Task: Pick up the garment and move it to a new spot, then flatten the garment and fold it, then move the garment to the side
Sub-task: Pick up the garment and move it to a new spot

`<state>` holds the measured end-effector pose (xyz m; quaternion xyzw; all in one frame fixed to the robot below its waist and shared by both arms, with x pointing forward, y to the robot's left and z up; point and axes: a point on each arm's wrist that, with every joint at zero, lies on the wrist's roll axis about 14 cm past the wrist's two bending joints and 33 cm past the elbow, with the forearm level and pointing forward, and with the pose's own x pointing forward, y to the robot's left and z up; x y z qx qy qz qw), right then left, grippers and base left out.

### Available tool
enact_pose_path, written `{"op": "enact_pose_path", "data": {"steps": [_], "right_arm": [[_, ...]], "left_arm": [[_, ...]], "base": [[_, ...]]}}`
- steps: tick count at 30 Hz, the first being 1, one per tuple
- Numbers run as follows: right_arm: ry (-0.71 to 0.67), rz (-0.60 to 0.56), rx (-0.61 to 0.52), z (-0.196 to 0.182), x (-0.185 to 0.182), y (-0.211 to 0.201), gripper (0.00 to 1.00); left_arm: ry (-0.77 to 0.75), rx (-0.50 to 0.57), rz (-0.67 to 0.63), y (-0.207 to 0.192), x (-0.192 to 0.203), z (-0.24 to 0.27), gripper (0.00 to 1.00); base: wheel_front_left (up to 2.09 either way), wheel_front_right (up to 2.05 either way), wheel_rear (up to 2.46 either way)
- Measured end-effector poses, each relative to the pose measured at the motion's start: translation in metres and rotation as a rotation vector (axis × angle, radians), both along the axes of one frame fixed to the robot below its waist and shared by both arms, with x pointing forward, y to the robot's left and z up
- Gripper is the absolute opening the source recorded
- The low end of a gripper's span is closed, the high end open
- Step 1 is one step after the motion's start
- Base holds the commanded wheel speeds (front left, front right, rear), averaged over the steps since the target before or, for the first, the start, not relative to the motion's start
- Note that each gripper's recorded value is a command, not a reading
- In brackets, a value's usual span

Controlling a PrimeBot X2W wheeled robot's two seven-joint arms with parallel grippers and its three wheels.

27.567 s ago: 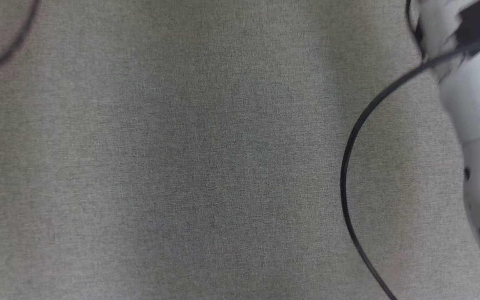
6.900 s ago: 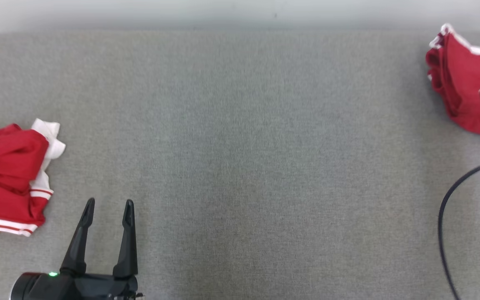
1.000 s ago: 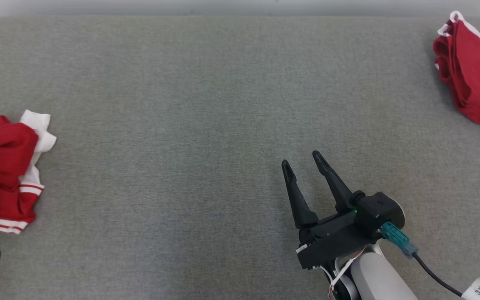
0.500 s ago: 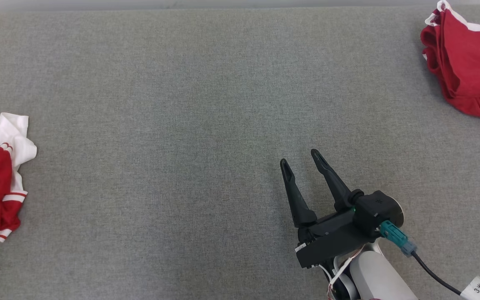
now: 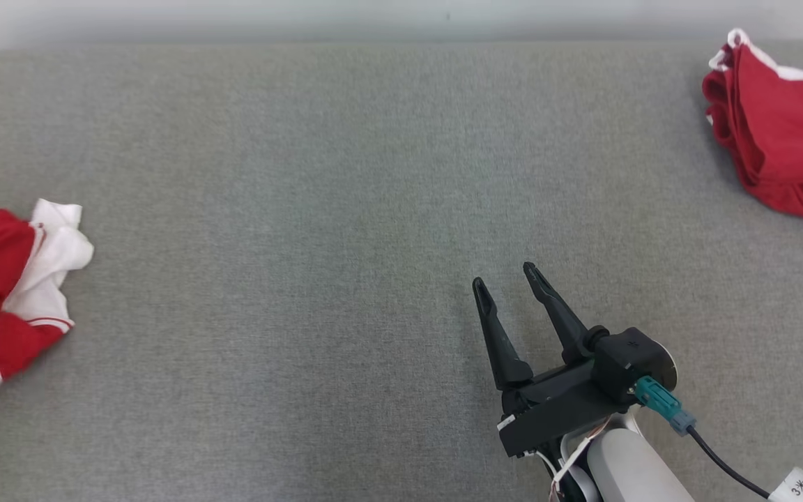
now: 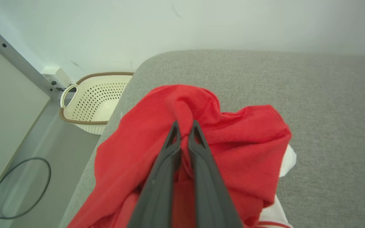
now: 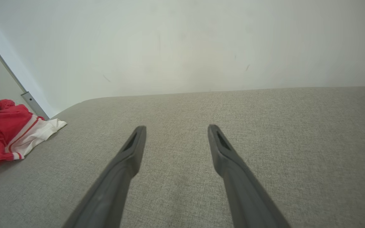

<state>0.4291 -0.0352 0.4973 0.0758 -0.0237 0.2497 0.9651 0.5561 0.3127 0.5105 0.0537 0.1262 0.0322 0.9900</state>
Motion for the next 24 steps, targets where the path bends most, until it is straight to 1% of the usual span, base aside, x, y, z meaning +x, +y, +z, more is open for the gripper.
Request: {"op": "enact_pose_path", "data": {"steps": [6, 12, 15, 19, 24], "right_arm": [[-0.015, -0.004, 0.009, 0.01, -0.008, 0.0, 1.0], [-0.05, -0.019, 0.019, 0.025, -0.016, -0.005, 1.0], [-0.066, -0.046, 0.024, 0.032, -0.017, -0.014, 1.0], [-0.061, -0.098, 0.025, 0.031, -0.022, -0.031, 1.0], [-0.065, -0.173, 0.026, 0.034, -0.024, -0.057, 1.0]], "left_arm": [[-0.217, 0.045, -0.08, -0.022, 0.004, 0.072, 0.0], [-0.383, 0.073, -0.191, -0.061, -0.001, 0.135, 0.0], [-0.458, 0.079, -0.271, -0.092, -0.002, 0.165, 0.0], [-0.533, 0.07, -0.388, -0.141, -0.005, 0.192, 0.0], [-0.612, 0.029, -0.542, -0.209, -0.016, 0.217, 0.0]], "base": [[0.0, 0.0, 0.0], [0.0, 0.0, 0.0], [0.0, 0.0, 0.0], [0.0, 0.0, 0.0], [0.0, 0.0, 0.0]]}}
